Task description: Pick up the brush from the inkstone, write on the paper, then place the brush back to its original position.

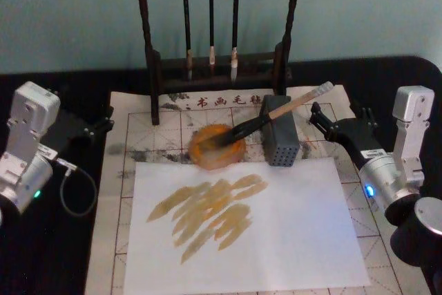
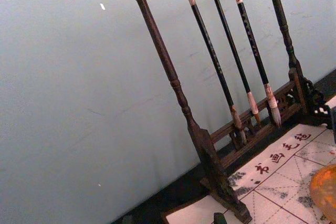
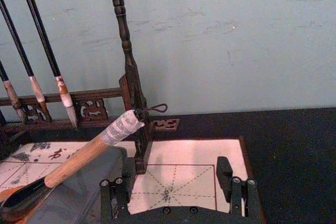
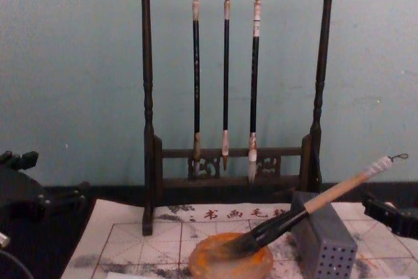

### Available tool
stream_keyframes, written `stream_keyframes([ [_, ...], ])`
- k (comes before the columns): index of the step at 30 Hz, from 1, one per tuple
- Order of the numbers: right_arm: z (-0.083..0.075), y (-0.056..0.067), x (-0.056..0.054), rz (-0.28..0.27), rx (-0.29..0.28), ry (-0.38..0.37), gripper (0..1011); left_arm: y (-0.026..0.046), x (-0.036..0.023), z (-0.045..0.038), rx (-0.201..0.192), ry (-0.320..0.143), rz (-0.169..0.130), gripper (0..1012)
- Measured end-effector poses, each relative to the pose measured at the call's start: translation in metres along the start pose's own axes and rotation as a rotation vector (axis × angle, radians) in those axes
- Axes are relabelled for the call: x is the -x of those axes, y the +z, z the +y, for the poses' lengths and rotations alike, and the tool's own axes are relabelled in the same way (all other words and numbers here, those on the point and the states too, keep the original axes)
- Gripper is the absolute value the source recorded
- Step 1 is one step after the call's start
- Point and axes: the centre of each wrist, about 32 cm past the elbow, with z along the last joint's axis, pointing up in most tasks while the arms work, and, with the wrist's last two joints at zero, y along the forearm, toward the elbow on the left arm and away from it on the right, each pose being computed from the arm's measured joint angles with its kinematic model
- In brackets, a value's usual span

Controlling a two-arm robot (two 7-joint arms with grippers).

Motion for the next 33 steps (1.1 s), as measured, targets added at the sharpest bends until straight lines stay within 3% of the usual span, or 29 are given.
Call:
stream_keyframes([
  [33, 0.0, 0.0, 0.0, 0.0, 0.0, 0.0, 1000, 0.0, 0.0, 0.0, 0.0, 0.0, 0.0, 1001],
])
